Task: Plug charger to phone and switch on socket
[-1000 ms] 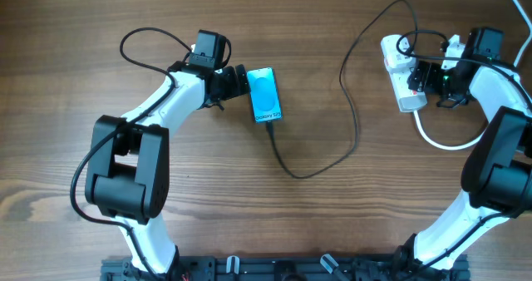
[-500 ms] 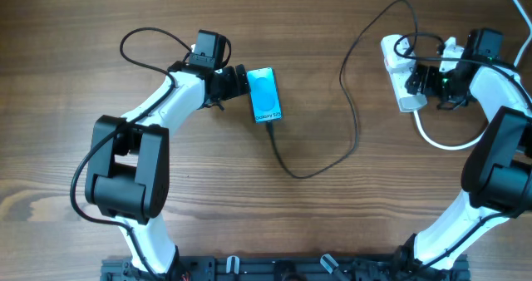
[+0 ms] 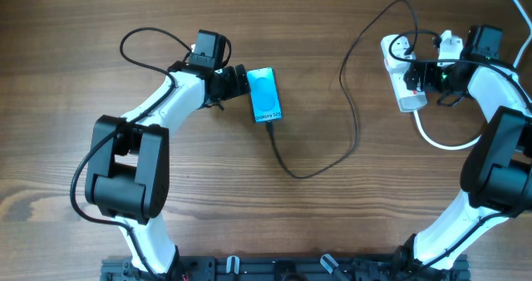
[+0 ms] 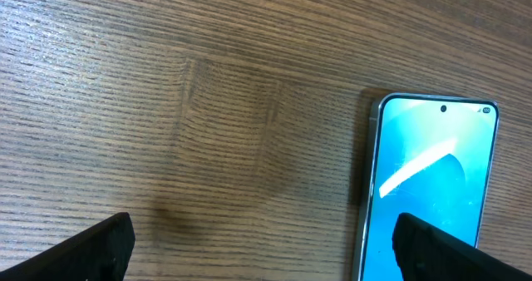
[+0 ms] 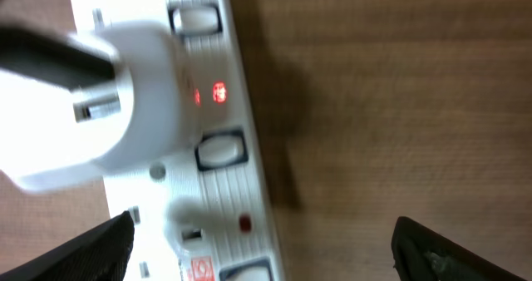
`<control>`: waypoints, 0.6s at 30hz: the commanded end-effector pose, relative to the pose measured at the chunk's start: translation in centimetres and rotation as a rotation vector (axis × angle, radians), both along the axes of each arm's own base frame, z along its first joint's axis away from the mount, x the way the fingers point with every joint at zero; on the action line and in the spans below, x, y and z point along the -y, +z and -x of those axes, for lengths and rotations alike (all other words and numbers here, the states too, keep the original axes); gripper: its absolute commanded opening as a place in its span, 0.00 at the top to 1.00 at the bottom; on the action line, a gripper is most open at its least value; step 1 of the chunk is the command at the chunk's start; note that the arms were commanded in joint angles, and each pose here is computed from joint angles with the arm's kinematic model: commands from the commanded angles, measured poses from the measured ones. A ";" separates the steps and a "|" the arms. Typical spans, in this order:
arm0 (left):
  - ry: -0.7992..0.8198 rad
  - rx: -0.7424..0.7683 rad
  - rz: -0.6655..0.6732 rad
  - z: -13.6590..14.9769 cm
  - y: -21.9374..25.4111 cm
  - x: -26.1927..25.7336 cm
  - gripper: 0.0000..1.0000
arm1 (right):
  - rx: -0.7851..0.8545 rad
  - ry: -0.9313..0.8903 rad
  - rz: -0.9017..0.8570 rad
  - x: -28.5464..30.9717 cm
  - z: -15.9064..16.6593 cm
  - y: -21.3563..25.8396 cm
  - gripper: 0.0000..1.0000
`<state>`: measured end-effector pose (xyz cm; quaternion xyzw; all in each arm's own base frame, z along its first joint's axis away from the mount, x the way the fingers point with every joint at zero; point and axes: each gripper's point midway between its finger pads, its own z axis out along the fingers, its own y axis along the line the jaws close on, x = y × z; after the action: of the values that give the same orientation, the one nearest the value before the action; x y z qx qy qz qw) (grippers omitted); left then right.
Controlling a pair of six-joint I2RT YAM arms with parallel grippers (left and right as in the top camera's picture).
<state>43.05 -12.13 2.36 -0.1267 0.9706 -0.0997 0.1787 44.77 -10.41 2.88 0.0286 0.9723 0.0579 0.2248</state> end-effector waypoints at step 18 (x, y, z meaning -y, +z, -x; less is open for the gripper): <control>0.012 -0.030 0.048 4.7 7.5 -0.6 0.00 | 0.103 0.024 0.021 0.1 -2.2 1.3 0.01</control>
<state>39.88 -11.33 8.29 -0.1303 0.9706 -0.1012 0.1752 46.52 -10.94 3.78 0.0212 0.9630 0.0466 0.2644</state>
